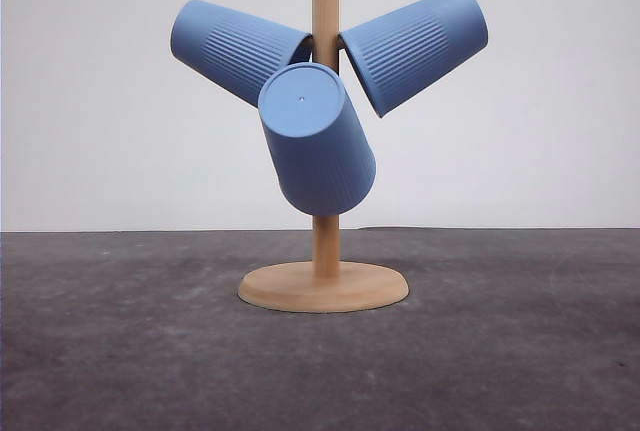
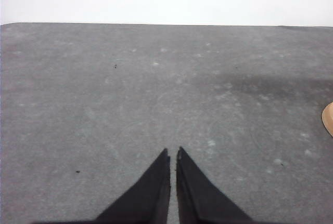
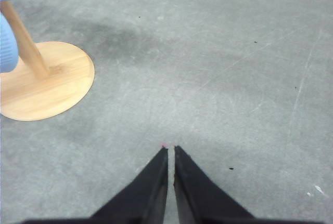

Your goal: Place three cups

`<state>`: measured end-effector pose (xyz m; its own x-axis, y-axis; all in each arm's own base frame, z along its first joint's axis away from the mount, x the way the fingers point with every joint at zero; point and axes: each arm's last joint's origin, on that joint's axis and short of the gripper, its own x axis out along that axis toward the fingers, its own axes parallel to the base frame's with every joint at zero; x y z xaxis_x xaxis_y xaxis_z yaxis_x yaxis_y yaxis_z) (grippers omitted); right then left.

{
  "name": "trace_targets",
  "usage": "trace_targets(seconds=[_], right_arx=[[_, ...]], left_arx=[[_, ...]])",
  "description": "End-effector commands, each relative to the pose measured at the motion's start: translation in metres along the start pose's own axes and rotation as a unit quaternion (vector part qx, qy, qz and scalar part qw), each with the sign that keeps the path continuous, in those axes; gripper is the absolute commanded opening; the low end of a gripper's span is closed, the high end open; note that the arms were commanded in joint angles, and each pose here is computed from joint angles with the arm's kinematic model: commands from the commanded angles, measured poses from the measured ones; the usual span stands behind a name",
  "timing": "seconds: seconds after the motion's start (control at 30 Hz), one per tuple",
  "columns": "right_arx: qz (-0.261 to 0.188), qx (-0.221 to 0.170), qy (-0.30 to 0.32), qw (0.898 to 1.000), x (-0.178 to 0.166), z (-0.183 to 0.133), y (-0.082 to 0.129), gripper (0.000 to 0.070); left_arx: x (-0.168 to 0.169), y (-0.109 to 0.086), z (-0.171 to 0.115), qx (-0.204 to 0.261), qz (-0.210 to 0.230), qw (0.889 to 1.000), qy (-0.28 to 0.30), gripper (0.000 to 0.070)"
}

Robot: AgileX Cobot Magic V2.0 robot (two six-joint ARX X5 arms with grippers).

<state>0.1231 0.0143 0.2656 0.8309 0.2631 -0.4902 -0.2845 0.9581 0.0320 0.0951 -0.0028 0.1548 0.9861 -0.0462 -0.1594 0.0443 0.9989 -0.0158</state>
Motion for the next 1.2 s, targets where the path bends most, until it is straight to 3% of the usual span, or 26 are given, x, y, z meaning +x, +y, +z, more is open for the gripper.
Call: trace_targets(seconds=[0.0, 0.17, 0.27, 0.37, 0.57, 0.83, 1.17], right_arx=[[-0.002, -0.027, -0.016, 1.0, -0.002, 0.006, 0.0, 0.0019], [-0.01, -0.013, -0.03, 0.999, 0.003, -0.007, 0.0, 0.0019], [-0.045, 0.022, -0.056, 0.997, 0.016, -0.035, -0.003, 0.0019], [-0.062, 0.045, -0.098, 0.992, 0.026, -0.066, -0.004, 0.0019], [-0.111, 0.051, -0.163, 0.979, 0.033, -0.105, -0.008, 0.0019], [-0.144, 0.056, -0.185, 0.971, 0.029, -0.113, -0.011, 0.0019], [-0.144, 0.057, -0.184, 0.97, 0.029, -0.114, -0.011, 0.0019]], left_arx=[[0.001, 0.0, -0.005, 0.0, 0.001, 1.0, 0.009, 0.0], [0.001, 0.0, -0.005, 0.0, 0.001, 1.0, 0.009, 0.0], [0.001, 0.0, -0.005, 0.0, 0.001, 1.0, 0.009, 0.0], [0.001, 0.0, -0.005, 0.0, 0.001, 1.0, 0.009, 0.0], [0.001, 0.0, -0.005, 0.0, 0.001, 1.0, 0.009, 0.0], [0.001, 0.0, -0.005, 0.0, 0.001, 1.0, 0.009, 0.0], [0.001, 0.0, -0.005, 0.0, 0.001, 1.0, 0.009, 0.0]])
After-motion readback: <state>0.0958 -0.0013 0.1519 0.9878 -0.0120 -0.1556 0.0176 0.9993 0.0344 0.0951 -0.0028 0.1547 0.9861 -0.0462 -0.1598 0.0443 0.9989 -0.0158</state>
